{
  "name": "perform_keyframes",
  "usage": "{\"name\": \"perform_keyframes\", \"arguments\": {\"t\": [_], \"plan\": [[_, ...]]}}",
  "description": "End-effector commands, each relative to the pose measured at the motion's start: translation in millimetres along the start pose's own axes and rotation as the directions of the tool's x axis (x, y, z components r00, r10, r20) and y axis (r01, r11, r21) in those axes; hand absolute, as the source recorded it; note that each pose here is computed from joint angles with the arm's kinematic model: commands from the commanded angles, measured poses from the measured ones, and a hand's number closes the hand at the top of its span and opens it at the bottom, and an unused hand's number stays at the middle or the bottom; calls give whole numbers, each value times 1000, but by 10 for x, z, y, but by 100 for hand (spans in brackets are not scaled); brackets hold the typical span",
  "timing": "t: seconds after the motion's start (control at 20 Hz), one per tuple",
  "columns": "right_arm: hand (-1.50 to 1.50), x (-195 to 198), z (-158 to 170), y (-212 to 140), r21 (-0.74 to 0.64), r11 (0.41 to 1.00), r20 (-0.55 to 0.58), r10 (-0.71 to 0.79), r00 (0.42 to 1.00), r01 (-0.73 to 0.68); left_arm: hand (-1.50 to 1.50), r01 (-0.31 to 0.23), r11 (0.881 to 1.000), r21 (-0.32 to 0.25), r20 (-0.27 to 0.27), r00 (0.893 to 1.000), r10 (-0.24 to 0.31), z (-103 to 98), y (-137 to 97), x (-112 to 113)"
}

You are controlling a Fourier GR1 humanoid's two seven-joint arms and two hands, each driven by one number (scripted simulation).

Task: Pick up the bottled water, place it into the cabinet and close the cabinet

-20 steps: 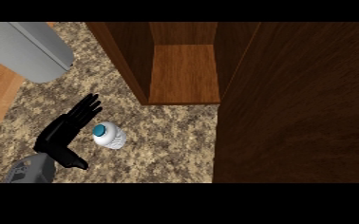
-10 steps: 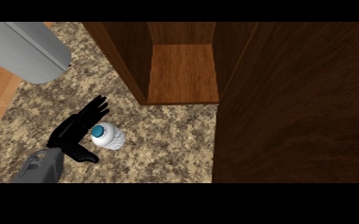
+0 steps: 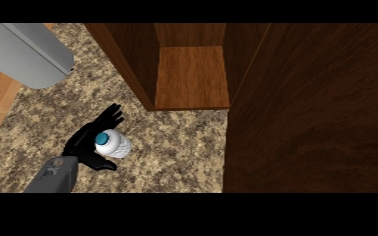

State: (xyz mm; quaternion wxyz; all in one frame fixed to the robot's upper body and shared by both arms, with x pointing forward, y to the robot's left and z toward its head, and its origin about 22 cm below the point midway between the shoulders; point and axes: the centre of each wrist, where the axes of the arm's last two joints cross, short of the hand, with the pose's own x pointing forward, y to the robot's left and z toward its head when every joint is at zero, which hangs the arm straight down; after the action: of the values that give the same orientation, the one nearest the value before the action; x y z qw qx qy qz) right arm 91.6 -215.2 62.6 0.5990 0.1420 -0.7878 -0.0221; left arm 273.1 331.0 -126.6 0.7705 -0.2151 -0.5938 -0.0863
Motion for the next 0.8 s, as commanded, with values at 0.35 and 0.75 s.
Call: {"name": "perform_keyframes", "arguments": {"t": [0.35, 0.75], "plan": [[-150, -7, 35, -15, -7, 1000, -12, -6, 1000, 6, -150, -198, 966, -166, 17, 979, 204, -47, -180, -213], [-150, -141, -87, 1, 2, 1000, -17, -6, 1000, 6, -150, -266, 939, -220, -23, 963, 267, -166, -219, -153]]}}
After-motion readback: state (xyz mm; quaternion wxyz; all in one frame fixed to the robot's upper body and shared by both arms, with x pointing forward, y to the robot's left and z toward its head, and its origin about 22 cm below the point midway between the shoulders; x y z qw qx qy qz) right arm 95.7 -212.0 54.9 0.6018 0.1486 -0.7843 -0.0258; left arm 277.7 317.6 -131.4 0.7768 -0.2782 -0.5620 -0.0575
